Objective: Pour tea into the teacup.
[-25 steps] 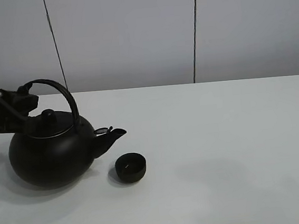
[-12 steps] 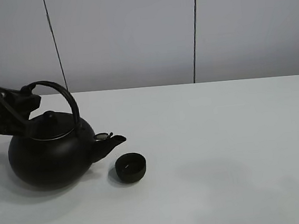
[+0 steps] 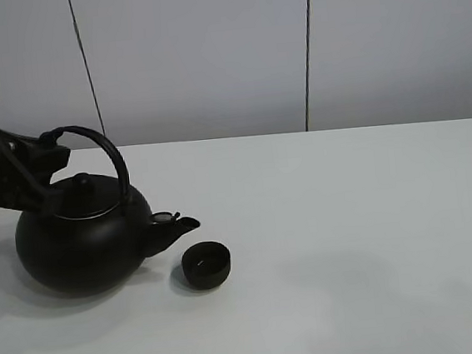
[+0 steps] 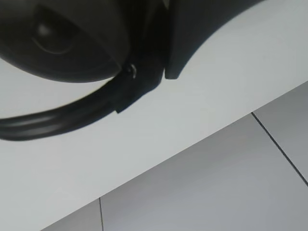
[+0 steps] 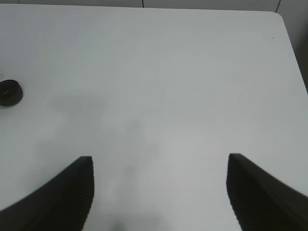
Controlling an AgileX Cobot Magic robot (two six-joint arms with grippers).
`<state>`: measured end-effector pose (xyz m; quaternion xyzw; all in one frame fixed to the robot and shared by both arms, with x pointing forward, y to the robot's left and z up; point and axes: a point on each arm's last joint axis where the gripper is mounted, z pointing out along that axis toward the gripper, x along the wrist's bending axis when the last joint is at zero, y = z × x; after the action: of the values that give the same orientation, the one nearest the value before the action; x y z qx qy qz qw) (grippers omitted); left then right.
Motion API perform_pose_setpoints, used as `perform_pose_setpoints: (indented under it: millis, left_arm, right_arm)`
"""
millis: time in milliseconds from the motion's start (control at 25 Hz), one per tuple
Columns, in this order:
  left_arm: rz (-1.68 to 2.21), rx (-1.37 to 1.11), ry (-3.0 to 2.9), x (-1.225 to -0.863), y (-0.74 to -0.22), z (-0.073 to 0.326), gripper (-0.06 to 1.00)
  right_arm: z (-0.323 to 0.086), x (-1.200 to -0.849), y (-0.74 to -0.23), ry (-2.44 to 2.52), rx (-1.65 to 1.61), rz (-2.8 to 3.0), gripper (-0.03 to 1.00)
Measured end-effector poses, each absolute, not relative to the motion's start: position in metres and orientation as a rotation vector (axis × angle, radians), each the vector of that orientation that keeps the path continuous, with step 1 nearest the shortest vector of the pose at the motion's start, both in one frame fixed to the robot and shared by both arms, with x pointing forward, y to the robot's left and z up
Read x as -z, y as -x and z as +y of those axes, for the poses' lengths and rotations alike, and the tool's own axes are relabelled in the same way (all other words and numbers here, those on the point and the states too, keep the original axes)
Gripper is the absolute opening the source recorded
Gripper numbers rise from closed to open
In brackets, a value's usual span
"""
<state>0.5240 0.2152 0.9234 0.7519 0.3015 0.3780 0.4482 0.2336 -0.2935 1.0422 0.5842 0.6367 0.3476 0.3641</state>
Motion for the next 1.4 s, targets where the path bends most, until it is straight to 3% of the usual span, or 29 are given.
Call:
perform_pose_setpoints:
  millis: [1400]
  left_arm:
    - [0.621, -0.931, -1.941, -0.925, -0.533, 0.205, 0.11]
  right_arm:
    - [-0.293, -1.042, -0.234, -1.503, -0.894, 1.638, 0.52]
